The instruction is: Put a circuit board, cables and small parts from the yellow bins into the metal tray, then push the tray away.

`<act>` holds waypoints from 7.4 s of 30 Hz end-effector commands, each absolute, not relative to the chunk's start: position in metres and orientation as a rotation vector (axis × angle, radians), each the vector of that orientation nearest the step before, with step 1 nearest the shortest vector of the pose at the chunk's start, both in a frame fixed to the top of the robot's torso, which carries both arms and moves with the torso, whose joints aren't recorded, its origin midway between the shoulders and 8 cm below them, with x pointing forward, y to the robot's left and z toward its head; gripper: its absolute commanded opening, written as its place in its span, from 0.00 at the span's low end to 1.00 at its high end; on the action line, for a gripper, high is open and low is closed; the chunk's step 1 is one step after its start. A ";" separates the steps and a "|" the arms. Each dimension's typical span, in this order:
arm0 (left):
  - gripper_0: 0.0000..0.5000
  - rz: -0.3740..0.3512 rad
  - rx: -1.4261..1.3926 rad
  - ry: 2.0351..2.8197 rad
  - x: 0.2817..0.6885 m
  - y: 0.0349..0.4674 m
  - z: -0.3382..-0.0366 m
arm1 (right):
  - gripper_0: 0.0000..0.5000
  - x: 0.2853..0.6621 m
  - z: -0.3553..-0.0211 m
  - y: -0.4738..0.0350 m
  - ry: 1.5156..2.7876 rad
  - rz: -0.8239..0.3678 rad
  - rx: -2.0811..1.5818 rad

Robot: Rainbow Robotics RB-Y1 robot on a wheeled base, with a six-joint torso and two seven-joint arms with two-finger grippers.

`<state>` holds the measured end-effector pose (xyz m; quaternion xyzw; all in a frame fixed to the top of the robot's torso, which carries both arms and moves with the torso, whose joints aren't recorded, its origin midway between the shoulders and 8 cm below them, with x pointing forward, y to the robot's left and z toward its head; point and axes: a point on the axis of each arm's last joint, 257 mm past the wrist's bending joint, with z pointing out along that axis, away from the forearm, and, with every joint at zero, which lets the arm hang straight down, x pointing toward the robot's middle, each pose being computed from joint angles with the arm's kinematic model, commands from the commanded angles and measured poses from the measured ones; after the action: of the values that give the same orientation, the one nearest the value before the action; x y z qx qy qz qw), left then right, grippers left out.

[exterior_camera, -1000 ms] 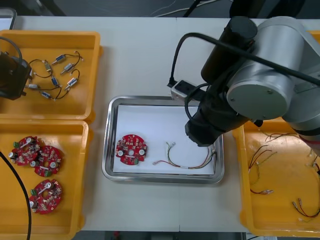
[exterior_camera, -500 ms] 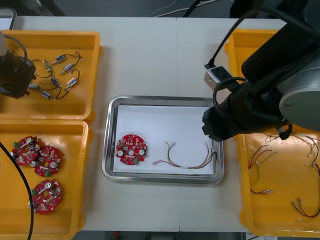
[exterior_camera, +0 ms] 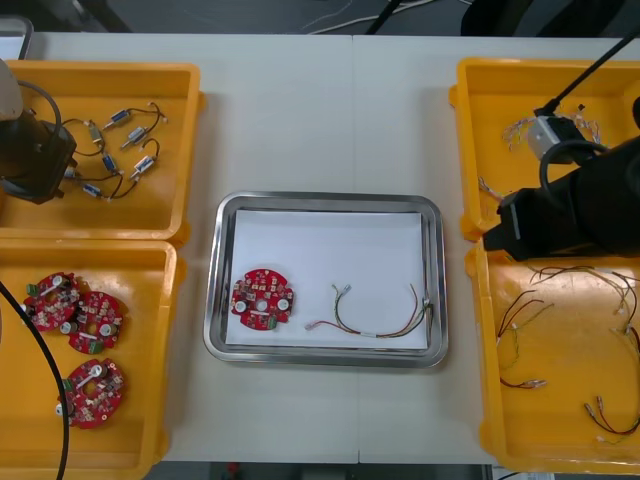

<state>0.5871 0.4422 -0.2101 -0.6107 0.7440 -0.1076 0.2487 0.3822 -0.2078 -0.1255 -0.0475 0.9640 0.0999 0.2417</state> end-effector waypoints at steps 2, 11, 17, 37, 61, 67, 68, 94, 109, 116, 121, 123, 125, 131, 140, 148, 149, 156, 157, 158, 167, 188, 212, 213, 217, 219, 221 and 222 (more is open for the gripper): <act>1.00 -0.329 -1.632 1.993 0.608 0.428 -0.181 | 0.97 0.389 -0.121 -0.254 2.594 0.136 0.022; 0.33 -0.331 -1.639 1.999 0.606 0.427 -0.184 | 0.98 0.409 -0.119 -0.299 2.596 0.076 0.184; 0.00 -0.325 -1.641 2.002 0.605 0.427 -0.184 | 0.98 0.424 -0.114 -0.321 2.604 0.047 0.249; 0.00 -0.207 -1.659 2.097 0.553 0.440 -0.131 | 0.98 0.472 -0.100 -0.380 2.632 -0.001 0.453; 0.00 -0.119 -0.786 2.341 0.492 0.355 -0.085 | 0.98 0.549 -0.087 -0.407 2.585 0.047 0.421; 0.00 -0.124 -0.562 2.425 0.478 0.291 -0.113 | 0.98 0.575 -0.090 -0.406 2.550 0.037 0.418; 0.00 -0.127 -0.543 2.436 0.477 0.284 -0.117 | 0.98 0.577 -0.091 -0.406 2.546 0.034 0.416; 0.00 -0.093 0.002 2.677 0.455 0.113 -0.180 | 0.98 0.622 -0.135 -0.408 2.456 0.082 0.463; 0.00 -0.055 0.046 2.681 0.481 0.084 -0.198 | 0.98 0.625 -0.165 -0.413 2.469 0.068 0.490; 0.00 -0.062 0.045 2.637 0.502 0.074 -0.201 | 0.98 0.622 -0.176 -0.414 2.489 0.040 0.480; 0.00 -0.046 0.049 2.627 0.508 0.076 -0.206 | 0.98 0.621 -0.183 -0.415 2.493 0.040 0.493; 0.00 -0.032 0.056 2.635 0.507 0.078 -0.208 | 0.98 0.623 -0.184 -0.416 2.487 0.042 0.496; 0.00 -0.025 0.056 2.641 0.506 0.079 -0.209 | 0.98 0.623 -0.186 -0.415 2.487 0.045 0.497; 0.00 -0.011 0.049 2.656 0.503 0.084 -0.213 | 0.97 0.621 -0.193 -0.413 2.496 0.045 0.502; 0.00 0.018 0.042 2.665 0.501 0.093 -0.222 | 0.83 0.617 -0.203 -0.415 2.508 0.040 0.506; 0.00 0.025 0.035 2.676 0.503 0.098 -0.230 | 0.00 0.617 -0.203 -0.415 2.509 0.040 0.503; 0.00 0.024 0.039 2.677 0.503 0.097 -0.231 | 0.00 0.617 -0.203 -0.415 2.507 0.041 0.500; 0.00 0.016 0.043 2.684 0.504 0.097 -0.238 | 0.00 0.621 -0.189 -0.413 2.492 0.035 0.466; 0.00 0.017 0.040 2.684 0.504 0.098 -0.238 | 0.00 0.621 -0.184 -0.413 2.490 0.028 0.456; 0.00 0.016 0.042 2.685 0.504 0.098 -0.238 | 0.00 0.621 -0.179 -0.413 2.488 0.025 0.448; 0.00 0.020 0.041 2.686 0.503 0.099 -0.240 | 0.00 0.604 -0.135 -0.407 2.518 0.014 0.380; 1.00 -0.056 0.030 2.680 0.499 0.093 -0.218 | 0.00 0.546 -0.070 -0.379 2.618 -0.012 0.211; 1.00 -0.239 -0.084 2.537 0.500 0.166 -0.086 | 0.00 0.522 -0.050 -0.269 2.545 -0.010 -0.509; 1.00 -0.238 -0.103 2.532 0.501 0.174 -0.084 | 0.00 0.521 -0.052 -0.262 2.540 -0.016 -0.535; 1.00 -0.204 -0.186 2.512 0.505 0.213 -0.076 | 0.00 0.514 -0.060 -0.226 2.512 -0.033 -0.662; 1.00 -0.192 -0.226 2.505 0.505 0.229 -0.074 | 0.00 0.510 -0.066 -0.213 2.507 -0.041 -0.715; 1.00 -0.178 -0.282 2.500 0.503 0.251 -0.075 | 0.00 0.505 -0.073 -0.195 2.494 -0.049 -0.785; 1.00 -0.168 -0.312 2.496 0.502 0.263 -0.075 | 0.00 0.502 -0.077 -0.186 2.489 -0.053 -0.826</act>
<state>0.5034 0.2184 -0.0964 -0.1247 0.9488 -0.0895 0.2762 0.5112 -0.2272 -0.0758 -0.2333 0.9388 -0.0134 0.2533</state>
